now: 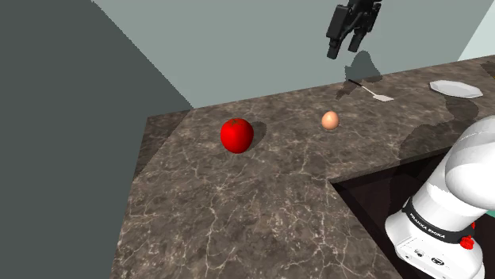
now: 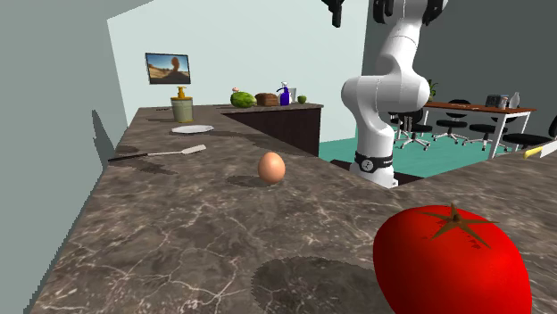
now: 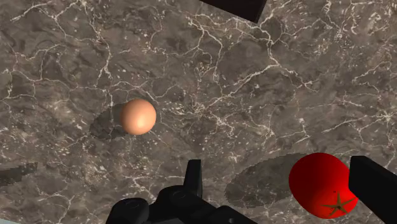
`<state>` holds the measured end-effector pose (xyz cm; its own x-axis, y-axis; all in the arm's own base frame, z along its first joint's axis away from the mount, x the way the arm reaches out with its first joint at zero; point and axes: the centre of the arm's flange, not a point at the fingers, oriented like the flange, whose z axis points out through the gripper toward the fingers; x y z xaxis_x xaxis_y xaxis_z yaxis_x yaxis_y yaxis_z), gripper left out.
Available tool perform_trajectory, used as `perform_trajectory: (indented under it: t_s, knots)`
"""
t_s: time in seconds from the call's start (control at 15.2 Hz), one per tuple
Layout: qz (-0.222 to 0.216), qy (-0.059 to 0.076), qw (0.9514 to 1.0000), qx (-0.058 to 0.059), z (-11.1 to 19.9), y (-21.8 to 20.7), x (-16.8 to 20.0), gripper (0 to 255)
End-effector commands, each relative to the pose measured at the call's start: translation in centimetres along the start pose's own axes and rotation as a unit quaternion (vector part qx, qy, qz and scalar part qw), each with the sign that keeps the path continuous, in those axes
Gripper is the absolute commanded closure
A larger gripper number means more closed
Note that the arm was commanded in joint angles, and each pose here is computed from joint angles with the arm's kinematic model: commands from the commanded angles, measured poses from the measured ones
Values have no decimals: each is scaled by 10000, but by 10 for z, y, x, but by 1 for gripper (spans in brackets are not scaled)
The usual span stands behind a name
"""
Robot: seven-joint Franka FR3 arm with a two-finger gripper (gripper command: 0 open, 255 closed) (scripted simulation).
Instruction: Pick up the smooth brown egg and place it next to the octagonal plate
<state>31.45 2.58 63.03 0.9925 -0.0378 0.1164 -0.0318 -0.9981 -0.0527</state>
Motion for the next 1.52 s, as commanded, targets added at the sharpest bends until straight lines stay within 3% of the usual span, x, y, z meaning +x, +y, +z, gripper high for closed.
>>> perform_trajectory:
  t_s: [0.0,0.73,1.45]
  knots:
    - [0,0,10000,0,0,0,0,0]
    - [647,54,9967,492,114,104,10,0]
    - [1290,107,9867,981,238,198,9,0]
